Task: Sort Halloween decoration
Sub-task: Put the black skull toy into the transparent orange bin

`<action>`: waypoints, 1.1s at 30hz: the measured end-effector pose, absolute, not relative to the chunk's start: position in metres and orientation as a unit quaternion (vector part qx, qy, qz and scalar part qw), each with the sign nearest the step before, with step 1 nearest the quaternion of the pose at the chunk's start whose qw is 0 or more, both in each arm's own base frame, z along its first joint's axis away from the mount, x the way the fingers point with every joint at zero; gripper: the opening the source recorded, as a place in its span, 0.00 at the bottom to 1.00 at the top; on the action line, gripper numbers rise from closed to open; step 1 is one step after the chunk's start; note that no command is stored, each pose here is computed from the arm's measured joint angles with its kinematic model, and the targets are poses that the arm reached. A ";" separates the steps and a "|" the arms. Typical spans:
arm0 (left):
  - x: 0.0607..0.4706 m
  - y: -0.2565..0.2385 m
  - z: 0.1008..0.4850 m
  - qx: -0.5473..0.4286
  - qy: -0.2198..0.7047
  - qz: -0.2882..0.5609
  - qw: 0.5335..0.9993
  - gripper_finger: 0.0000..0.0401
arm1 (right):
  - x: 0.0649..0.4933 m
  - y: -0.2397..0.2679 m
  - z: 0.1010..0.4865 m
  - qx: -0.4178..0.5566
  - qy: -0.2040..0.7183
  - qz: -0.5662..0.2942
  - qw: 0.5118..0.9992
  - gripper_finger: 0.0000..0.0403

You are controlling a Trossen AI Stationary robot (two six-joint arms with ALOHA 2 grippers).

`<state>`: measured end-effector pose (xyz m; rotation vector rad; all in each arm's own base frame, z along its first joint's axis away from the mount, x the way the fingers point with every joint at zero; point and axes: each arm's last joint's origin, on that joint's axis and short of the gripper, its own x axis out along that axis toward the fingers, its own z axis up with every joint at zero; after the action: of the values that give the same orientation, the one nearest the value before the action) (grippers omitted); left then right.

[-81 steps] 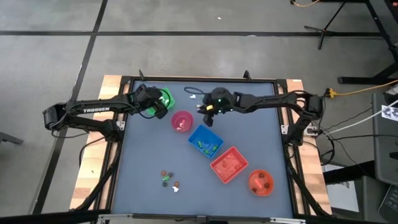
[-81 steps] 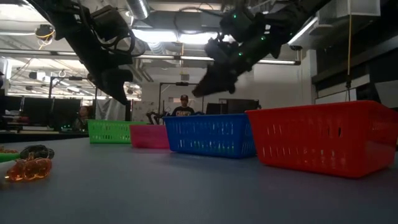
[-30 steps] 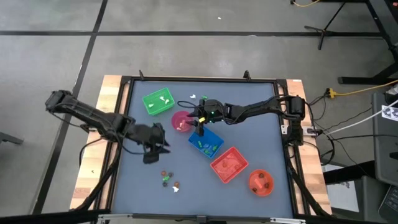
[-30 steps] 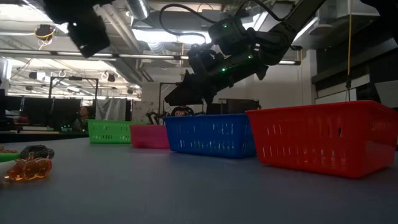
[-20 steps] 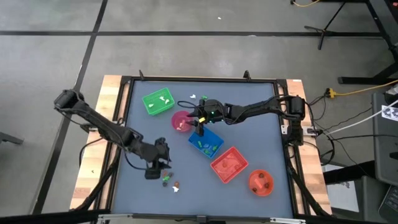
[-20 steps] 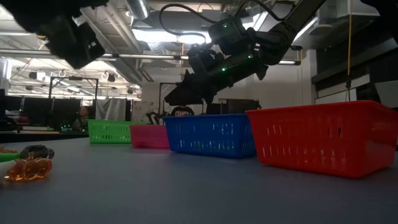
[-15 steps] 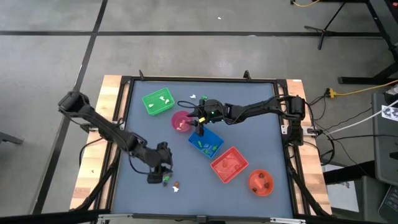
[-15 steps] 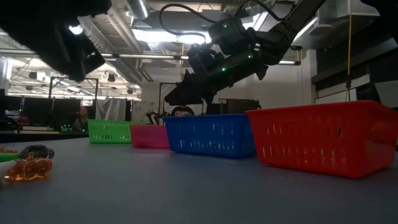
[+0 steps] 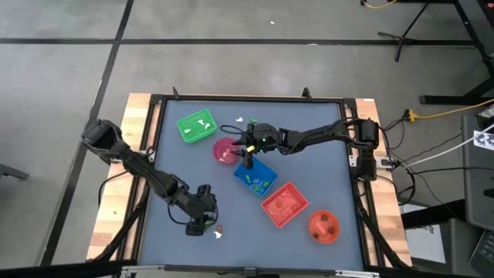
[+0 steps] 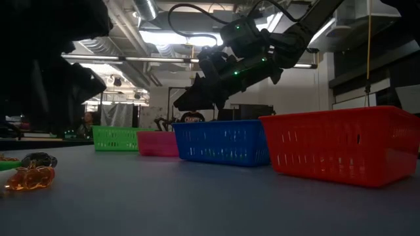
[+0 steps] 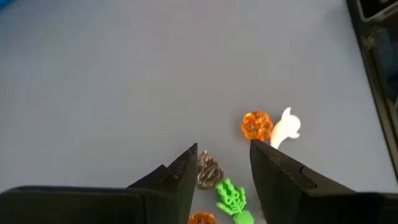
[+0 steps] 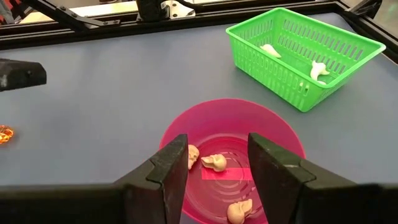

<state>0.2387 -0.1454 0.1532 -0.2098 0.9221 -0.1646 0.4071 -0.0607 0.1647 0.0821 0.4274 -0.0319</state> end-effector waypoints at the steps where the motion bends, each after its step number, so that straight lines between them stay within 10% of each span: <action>1: 0.239 -0.146 0.152 -0.099 0.446 -0.080 0.886 0.33 | 0.407 -0.061 0.165 0.041 0.212 -0.016 0.976 0.41; 33: 0.241 -0.150 0.123 -0.093 0.488 -0.047 0.867 0.31 | 0.407 -0.061 0.165 0.041 0.212 -0.016 0.976 0.41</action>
<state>0.2408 -0.1498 0.1225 -0.1958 1.0209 -0.0978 0.4070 -0.0608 0.1648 0.0821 0.4274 -0.0323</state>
